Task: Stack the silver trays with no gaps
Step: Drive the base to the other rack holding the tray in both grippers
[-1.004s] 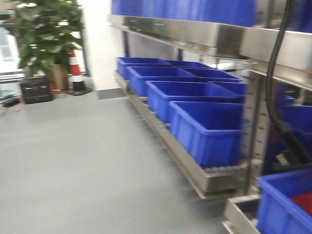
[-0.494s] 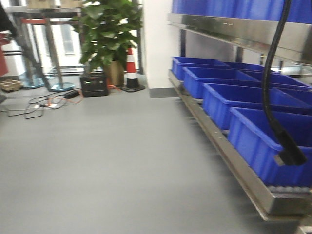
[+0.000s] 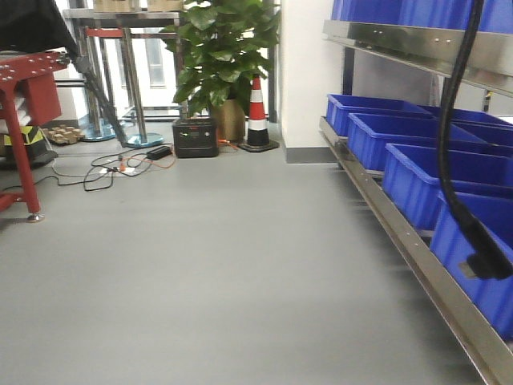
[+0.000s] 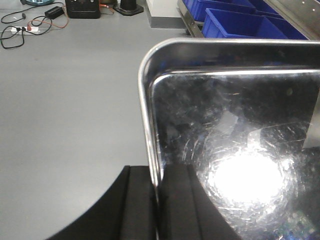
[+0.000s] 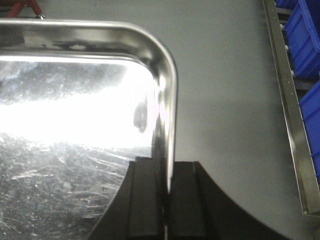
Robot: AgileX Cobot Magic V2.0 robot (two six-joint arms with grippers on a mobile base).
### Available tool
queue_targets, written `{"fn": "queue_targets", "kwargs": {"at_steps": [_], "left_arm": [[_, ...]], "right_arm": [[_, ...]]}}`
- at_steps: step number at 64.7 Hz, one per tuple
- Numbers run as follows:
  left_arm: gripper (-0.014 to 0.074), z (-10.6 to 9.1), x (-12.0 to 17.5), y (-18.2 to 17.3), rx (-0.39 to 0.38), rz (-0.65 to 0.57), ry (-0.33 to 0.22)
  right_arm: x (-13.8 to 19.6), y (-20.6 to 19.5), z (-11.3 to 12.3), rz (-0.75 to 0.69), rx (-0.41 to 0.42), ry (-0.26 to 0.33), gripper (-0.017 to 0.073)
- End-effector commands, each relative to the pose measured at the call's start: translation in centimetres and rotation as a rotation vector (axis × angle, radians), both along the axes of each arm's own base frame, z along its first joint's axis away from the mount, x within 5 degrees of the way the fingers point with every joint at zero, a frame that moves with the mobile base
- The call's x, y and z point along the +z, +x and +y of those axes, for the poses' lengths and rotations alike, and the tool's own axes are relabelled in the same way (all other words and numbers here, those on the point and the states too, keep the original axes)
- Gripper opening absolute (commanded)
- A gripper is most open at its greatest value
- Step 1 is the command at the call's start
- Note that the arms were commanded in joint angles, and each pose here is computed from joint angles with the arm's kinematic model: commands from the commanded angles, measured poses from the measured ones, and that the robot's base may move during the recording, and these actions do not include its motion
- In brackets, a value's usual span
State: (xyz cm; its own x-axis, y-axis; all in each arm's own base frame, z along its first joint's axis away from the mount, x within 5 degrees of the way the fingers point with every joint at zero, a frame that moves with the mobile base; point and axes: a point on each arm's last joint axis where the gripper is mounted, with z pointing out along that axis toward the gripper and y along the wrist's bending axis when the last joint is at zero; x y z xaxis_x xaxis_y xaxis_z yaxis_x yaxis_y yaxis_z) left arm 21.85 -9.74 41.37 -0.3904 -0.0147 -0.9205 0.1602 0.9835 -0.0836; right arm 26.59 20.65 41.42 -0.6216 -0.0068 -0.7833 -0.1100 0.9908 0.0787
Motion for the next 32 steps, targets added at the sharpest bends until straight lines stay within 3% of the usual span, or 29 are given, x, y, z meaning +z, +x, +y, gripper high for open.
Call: {"fn": "queue_targets", "kwargs": {"at_steps": [1, 32], "left_arm": [[-0.0016, -0.67, 1.06, -0.26, -0.065, -0.084, -0.034], [-0.0016, -0.67, 1.06, -0.26, -0.065, -0.084, -0.034]], "right_arm": [[0.63, -0.02, 0.36, -0.052, 0.043, 0.013, -0.0055], [0.63, -0.02, 0.36, -0.052, 0.043, 0.013, -0.0055]]}}
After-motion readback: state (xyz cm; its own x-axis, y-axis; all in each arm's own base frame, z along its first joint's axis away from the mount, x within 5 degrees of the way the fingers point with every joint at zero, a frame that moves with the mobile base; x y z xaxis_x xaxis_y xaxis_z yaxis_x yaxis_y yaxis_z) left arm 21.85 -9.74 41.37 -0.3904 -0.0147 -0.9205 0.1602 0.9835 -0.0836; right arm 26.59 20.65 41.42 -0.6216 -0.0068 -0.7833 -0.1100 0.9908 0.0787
